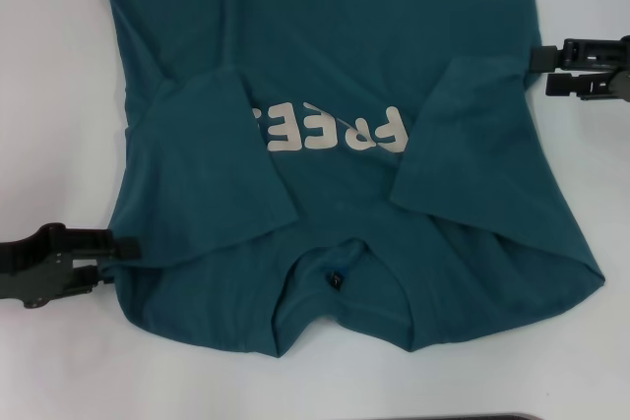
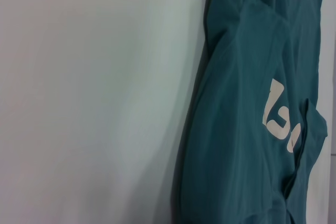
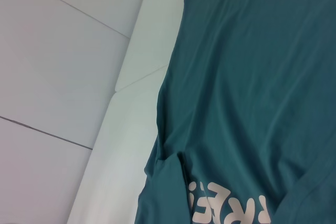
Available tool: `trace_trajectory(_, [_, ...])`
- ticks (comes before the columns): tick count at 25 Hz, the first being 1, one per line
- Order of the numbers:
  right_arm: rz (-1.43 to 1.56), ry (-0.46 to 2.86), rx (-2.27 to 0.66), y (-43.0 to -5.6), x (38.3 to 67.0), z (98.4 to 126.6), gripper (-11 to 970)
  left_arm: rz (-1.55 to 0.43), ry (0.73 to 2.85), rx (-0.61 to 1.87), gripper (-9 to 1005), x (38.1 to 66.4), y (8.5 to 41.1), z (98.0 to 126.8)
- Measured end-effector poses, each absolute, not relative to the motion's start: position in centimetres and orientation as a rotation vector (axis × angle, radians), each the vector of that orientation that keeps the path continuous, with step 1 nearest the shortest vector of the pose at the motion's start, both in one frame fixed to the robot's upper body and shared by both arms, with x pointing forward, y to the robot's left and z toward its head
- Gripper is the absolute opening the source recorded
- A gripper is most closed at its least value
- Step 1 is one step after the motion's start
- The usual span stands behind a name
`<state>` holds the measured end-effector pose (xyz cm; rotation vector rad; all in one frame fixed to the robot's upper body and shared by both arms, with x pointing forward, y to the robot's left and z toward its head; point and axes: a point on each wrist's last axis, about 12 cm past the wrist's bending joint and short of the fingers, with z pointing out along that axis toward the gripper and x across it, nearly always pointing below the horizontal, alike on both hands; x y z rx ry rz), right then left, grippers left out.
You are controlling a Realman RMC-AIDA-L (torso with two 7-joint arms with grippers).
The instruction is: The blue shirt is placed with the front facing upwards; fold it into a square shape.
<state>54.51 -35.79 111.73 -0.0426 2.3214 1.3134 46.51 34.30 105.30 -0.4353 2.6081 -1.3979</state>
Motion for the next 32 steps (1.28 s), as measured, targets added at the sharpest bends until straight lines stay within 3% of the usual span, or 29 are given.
trace_trajectory(11, [1.312,2.321,-0.043,-35.8,54.5,111.7,916,-1.445,2.596,-0.353,237,46.2,34.0,105.6])
trace_trajectory(18, [1.280,2.349,-0.045,-37.1,53.7,111.7,916,-1.631,2.467,-0.172,17,46.0,32.9,106.9])
trace_trajectory(32, [1.278,2.670,-0.145,-40.6,48.3,110.6,916,-1.585,2.472,-0.222,15,46.9,33.1,106.8])
